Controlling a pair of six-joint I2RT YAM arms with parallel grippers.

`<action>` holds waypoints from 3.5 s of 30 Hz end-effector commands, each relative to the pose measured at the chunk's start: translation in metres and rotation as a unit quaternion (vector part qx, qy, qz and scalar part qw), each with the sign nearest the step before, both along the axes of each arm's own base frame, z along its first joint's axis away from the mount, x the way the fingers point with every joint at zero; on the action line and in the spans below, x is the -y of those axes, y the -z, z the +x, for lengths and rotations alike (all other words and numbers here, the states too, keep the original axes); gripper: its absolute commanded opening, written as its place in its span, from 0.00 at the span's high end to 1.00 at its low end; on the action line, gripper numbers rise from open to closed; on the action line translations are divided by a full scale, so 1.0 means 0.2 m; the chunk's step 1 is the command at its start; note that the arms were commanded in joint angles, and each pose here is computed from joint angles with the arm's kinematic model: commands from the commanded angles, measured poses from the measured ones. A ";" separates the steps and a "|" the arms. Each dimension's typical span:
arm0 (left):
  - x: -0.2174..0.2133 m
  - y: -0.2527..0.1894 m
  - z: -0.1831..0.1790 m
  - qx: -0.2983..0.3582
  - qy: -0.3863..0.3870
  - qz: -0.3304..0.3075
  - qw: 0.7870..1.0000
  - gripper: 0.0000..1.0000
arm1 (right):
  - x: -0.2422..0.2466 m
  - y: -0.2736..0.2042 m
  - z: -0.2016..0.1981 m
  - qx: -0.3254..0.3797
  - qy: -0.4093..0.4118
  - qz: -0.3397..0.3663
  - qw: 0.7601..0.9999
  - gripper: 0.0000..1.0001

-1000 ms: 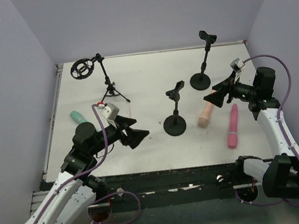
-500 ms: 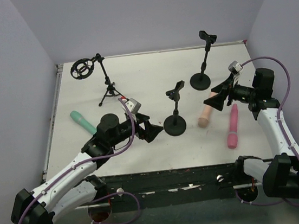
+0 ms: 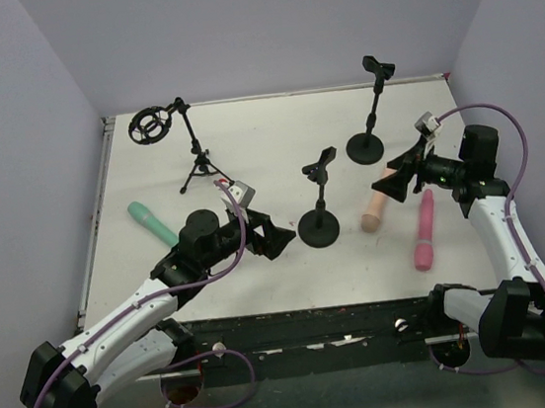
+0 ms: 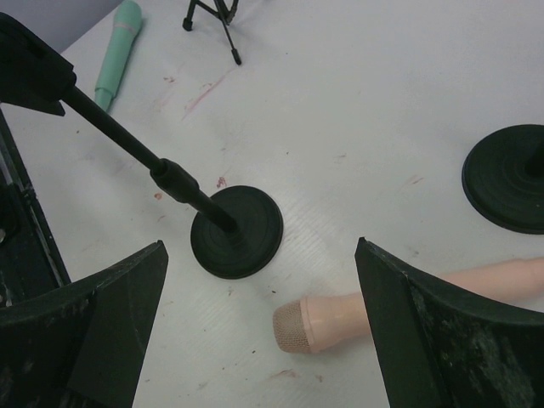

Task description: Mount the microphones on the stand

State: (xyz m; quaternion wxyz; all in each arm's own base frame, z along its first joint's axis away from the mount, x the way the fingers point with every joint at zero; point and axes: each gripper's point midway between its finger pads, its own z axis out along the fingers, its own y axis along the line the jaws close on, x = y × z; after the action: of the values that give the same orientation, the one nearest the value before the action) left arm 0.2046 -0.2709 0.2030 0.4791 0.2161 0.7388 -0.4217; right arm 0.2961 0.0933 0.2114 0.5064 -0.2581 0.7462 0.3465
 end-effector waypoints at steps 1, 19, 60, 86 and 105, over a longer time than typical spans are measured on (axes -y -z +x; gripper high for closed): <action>-0.01 0.02 0.00 -0.006 -0.014 0.004 1.000 0.02 | 0.13 0.05 0.09 -0.004 0.058 -0.077 0.995 0.00; -0.11 0.04 -0.03 0.029 -0.029 0.016 0.999 0.02 | 0.21 0.34 -0.03 0.055 -0.182 -0.267 0.945 0.00; -0.20 -0.01 -0.11 0.041 -0.042 -0.020 0.998 0.02 | 0.75 0.91 -0.07 -0.403 0.311 -0.310 0.803 0.28; -0.13 -0.13 -0.29 0.104 0.043 -0.060 0.992 0.02 | 0.68 0.89 0.04 -0.385 0.296 -0.247 0.838 0.84; -0.02 -0.57 -0.50 0.099 0.153 -0.113 0.977 0.03 | 0.23 -0.35 0.25 -0.140 0.174 -0.008 0.975 0.88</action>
State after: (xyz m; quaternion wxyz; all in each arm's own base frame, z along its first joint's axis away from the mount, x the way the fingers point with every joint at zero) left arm 0.1209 -0.2587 0.2825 0.5235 0.2926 0.6101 -0.5178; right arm 0.3550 0.0100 0.2271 0.4205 -0.0508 0.8888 0.1749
